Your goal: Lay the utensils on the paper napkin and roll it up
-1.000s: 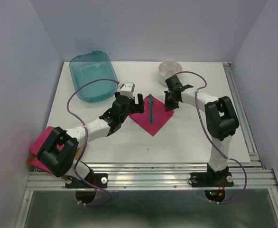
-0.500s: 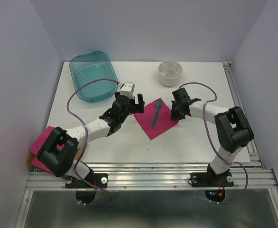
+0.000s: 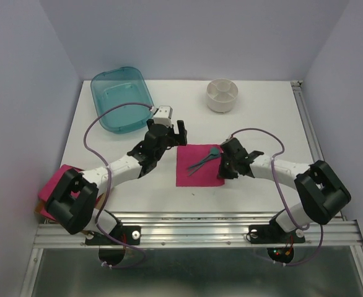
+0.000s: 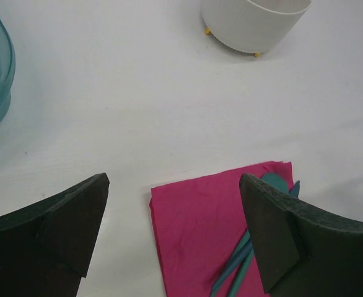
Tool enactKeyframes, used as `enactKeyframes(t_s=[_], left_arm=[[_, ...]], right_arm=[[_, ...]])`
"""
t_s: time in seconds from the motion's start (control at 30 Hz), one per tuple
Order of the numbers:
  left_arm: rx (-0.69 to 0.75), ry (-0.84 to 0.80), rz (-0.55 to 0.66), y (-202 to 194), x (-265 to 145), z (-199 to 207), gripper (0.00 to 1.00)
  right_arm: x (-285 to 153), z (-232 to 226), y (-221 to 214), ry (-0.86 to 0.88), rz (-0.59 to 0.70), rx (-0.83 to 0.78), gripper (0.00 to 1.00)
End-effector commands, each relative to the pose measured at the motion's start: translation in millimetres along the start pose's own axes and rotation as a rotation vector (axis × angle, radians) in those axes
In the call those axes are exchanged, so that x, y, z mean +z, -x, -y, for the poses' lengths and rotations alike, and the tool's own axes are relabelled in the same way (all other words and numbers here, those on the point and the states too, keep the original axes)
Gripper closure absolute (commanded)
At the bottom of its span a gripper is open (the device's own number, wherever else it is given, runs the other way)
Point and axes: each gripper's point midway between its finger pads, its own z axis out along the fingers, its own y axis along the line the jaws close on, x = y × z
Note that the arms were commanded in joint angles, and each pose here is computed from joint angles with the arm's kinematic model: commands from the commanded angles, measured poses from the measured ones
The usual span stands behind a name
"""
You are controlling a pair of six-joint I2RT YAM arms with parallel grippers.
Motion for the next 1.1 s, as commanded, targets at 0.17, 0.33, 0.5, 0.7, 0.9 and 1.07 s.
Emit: enactKeyframes(t_s=[0.17, 0.33, 0.5, 0.7, 0.9, 1.07], left_arm=[[-0.096, 0.051, 0.065, 38, -20, -2, 0.01], [-0.143, 0.002, 0.033, 29, -29, 4, 0.01], [-0.217, 0.029, -0.045, 9, -33, -1, 0.02], [-0.395, 0.099, -0.057, 5, -48, -45, 0.08], [-0.49, 0.086, -0.053, 5, -66, -69, 0.08], [-0.503, 0.099, -0.082, 0, -73, -72, 0.08]], right_arm=[[-32, -4, 16, -0.007, 0.067, -0.045, 0.88], [-41, -21, 36, 0.034, 0.107, -0.079, 0.75], [-43, -64, 38, 0.228, 0.071, -0.248, 0.68], [-46, -112, 17, 0.388, 0.052, -0.403, 0.62], [-38, -153, -9, 0.393, 0.035, -0.516, 0.59], [-33, -175, -22, 0.403, 0.04, -0.576, 0.56]])
